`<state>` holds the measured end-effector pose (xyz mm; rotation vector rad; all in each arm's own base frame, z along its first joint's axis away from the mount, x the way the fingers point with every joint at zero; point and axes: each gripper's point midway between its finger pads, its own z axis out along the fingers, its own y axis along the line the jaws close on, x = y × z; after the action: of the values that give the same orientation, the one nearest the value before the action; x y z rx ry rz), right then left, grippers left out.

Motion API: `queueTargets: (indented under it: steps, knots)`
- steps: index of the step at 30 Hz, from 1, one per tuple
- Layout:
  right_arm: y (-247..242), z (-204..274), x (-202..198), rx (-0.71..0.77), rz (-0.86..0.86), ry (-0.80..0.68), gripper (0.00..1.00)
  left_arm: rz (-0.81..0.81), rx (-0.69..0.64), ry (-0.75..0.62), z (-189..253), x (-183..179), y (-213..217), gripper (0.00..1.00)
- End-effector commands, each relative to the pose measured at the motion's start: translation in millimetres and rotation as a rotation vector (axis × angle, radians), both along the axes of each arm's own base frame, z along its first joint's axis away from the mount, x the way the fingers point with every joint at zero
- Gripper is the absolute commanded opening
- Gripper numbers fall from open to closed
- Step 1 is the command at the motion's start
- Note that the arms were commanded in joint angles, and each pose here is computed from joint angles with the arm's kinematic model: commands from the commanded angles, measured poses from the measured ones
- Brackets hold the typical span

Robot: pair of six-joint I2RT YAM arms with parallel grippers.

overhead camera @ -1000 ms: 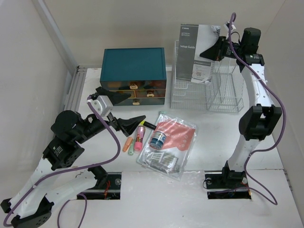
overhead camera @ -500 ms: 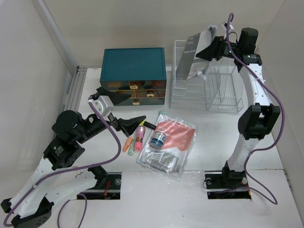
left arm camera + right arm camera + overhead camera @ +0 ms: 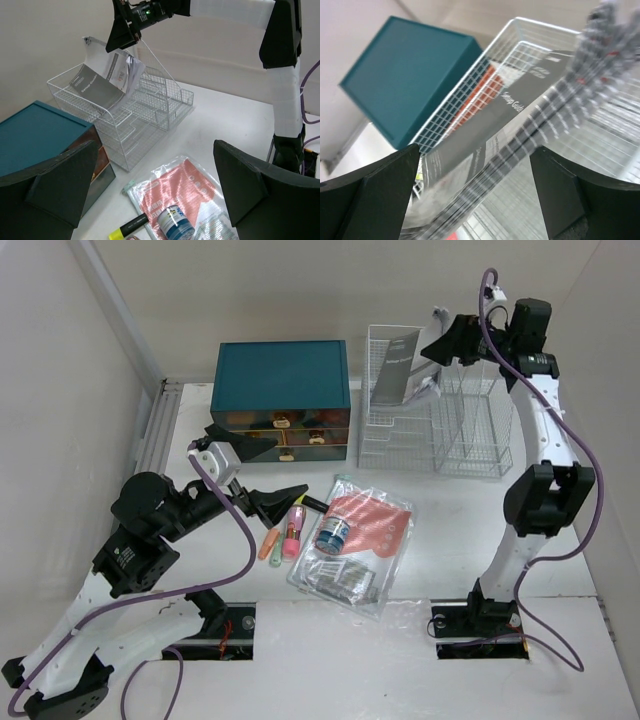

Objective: Organize the desk

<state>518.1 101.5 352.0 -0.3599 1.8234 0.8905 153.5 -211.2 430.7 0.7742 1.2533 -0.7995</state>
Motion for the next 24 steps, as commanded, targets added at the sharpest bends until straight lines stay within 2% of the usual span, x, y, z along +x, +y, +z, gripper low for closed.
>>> queueTargets:
  steps: [1,14,16,18,20,21,23,24]
  knots:
    - [-20.6,74.9,-20.0,-0.094,-0.106,-0.232,0.95,-0.015,-0.036,-0.05,13.2,-4.2,0.5,1.0]
    - [-37.9,57.0,-29.7,-0.193,-0.197,-0.208,0.95,-0.024,-0.034,-0.051,13.1,-5.6,-0.3,1.0]
    - [-44.1,65.8,-34.2,-0.222,-0.233,-0.233,0.94,-0.025,-0.033,-0.036,9.0,-4.8,-1.5,1.0]
    - [-45.4,54.8,-36.4,-0.266,-0.238,-0.22,0.9,-0.036,-0.04,-0.03,8.2,-5.6,-3.5,1.0]
    - [-40.2,54.9,-46.6,-0.302,-0.212,-0.24,0.83,-0.038,-0.038,-0.013,0.9,-3.4,-6.2,1.0]
    - [-35.9,40.2,-54.0,-0.343,-0.148,-0.246,0.78,-0.041,-0.047,0.003,-1.0,-3.1,-7.6,1.0]
    - [-5.4,44.9,-90.9,-0.342,0.047,-0.321,0.45,-0.044,-0.042,0.038,-14.2,0.0,-11.7,1.0]
    - [-0.5,24.9,-107.2,-0.352,0.113,-0.283,0.3,-0.047,-0.044,0.059,-20.3,-0.7,-11.9,0.95]
